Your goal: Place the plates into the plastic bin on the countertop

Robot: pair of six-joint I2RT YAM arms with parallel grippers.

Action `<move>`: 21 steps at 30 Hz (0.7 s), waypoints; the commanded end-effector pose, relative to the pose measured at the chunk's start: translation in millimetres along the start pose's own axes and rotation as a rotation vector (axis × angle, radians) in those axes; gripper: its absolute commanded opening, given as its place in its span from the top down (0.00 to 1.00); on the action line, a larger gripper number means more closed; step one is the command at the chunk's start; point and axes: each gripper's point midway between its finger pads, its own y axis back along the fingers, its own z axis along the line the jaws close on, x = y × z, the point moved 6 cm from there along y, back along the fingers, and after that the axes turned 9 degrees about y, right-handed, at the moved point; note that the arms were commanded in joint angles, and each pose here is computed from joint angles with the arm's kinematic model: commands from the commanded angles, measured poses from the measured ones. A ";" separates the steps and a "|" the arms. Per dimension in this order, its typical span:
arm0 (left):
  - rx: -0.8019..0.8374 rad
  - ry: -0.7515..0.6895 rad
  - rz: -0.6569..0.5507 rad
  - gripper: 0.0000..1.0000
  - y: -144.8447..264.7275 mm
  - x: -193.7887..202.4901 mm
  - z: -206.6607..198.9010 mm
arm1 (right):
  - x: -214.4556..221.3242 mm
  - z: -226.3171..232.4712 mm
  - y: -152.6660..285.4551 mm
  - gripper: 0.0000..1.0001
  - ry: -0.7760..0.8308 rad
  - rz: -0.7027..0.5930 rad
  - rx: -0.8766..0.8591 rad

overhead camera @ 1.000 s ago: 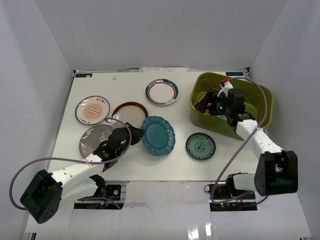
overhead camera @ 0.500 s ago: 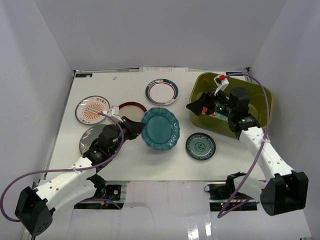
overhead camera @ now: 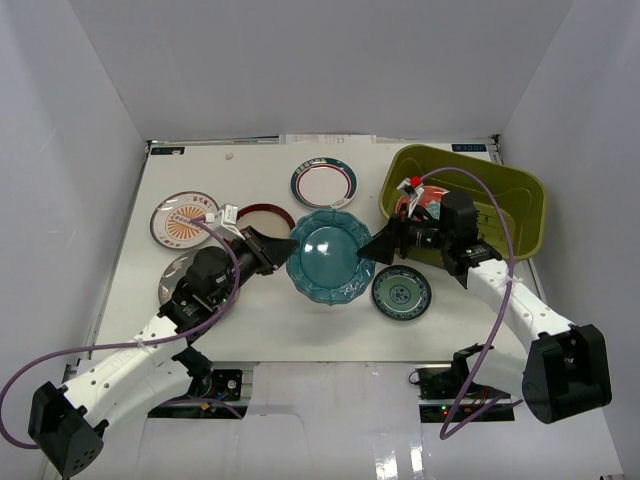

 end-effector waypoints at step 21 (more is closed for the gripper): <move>0.167 -0.199 -0.059 0.04 19.1 -45.7 -80.7 | -71.2 32.2 9.8 0.92 0.030 -0.233 -0.053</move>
